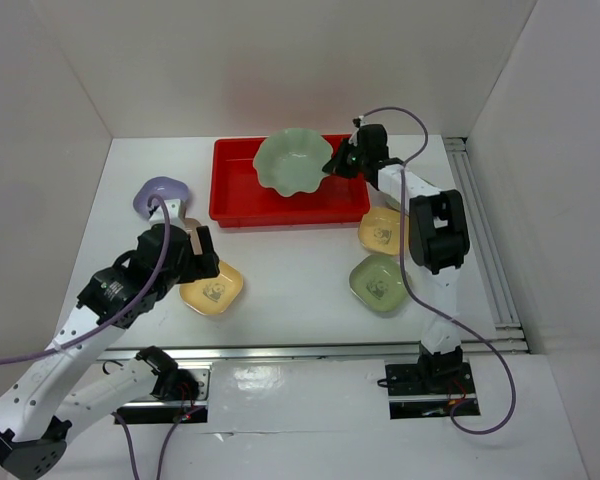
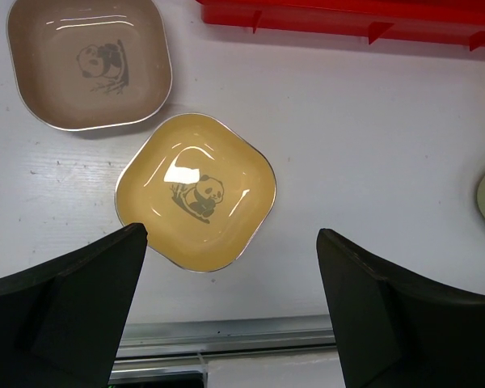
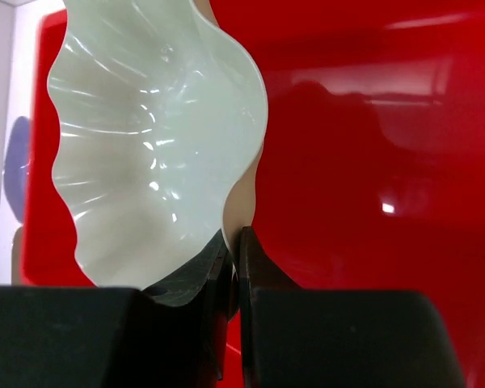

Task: Place the plates into the plastic bin on the countertop

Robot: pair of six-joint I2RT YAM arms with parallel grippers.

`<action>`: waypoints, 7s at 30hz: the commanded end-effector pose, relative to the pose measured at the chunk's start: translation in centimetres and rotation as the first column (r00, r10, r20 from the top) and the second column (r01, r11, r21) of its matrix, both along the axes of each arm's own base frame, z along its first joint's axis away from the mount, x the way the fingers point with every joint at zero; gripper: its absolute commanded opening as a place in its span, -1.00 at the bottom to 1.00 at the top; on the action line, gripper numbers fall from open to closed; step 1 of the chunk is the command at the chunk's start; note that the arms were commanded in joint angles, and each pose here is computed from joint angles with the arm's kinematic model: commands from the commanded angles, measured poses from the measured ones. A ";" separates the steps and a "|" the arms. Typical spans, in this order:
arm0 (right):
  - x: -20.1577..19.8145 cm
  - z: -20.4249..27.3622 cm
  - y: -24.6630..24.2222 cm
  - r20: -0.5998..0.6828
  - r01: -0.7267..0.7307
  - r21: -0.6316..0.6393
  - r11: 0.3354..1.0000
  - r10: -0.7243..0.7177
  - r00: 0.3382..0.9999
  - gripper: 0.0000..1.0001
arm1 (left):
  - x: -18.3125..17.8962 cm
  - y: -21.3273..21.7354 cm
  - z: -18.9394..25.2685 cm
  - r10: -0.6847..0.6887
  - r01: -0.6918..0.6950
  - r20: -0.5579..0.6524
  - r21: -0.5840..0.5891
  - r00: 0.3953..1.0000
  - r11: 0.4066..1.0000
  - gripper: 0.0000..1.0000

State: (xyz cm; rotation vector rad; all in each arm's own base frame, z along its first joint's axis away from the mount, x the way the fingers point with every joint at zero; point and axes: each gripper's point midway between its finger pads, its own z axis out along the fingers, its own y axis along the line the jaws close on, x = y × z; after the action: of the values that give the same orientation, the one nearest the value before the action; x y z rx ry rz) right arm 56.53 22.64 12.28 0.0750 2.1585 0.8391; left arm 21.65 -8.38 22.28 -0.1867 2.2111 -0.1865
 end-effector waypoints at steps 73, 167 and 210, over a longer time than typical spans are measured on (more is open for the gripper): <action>-26.0 27.8 -5.7 0.438 0.187 -0.168 0.968 -0.097 0.894 1.00 | 6.9 -32.5 -9.5 -0.648 0.639 0.004 -0.176 0.761 0.749 0.96; -33.6 38.4 -11.3 0.627 0.242 0.009 0.970 -0.195 0.754 1.00 | 35.5 -14.1 -3.9 0.206 -0.205 -0.022 -0.265 0.978 0.942 -0.97; -17.6 0.4 -20.6 -0.041 0.399 -0.464 0.791 -0.469 0.883 0.97 | 7.0 -10.5 5.5 -0.085 0.079 -0.037 -0.138 0.996 0.987 0.99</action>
State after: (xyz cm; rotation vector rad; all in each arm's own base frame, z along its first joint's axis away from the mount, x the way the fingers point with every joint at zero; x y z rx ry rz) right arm 36.48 2.03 12.24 0.4068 2.3572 0.0261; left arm 30.60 -19.32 27.08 -0.2560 2.2460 -0.3713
